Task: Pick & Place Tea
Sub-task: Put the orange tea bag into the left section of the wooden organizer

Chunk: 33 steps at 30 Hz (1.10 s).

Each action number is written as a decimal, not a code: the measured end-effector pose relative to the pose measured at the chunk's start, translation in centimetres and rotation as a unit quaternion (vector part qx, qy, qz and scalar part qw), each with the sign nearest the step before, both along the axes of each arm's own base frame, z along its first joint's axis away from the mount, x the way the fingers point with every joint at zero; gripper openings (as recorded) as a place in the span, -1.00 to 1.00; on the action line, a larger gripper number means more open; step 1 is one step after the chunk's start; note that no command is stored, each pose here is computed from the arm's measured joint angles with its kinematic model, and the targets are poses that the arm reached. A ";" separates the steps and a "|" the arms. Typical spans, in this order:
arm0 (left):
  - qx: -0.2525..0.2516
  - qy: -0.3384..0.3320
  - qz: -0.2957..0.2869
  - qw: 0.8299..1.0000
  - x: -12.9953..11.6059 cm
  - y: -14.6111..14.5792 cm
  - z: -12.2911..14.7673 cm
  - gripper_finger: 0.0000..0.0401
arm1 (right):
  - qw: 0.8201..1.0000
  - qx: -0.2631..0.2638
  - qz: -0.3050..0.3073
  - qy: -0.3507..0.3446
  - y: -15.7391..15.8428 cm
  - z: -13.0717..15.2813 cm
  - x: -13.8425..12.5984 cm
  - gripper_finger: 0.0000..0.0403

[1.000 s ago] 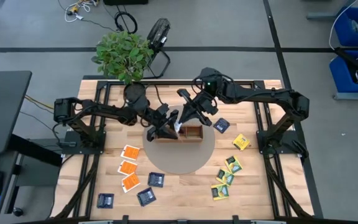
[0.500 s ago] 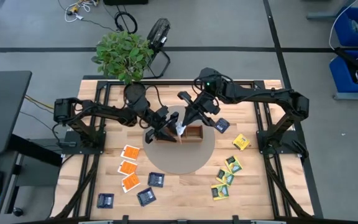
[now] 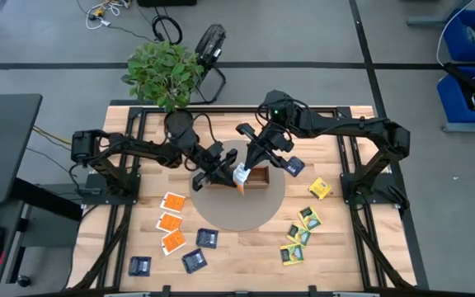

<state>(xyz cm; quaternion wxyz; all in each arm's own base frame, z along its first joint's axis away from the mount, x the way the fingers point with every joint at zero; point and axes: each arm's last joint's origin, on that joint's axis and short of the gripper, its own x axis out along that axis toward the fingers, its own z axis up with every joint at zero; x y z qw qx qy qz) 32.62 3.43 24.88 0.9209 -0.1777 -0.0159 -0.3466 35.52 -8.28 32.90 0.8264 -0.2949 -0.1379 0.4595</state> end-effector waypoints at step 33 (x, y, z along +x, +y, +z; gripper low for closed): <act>0.042 0.087 0.096 0.991 0.0 2.7 -2.5 -0.99 | 0.947 0.085 -0.200 0.238 -1.3 1.6 -4.7 -0.30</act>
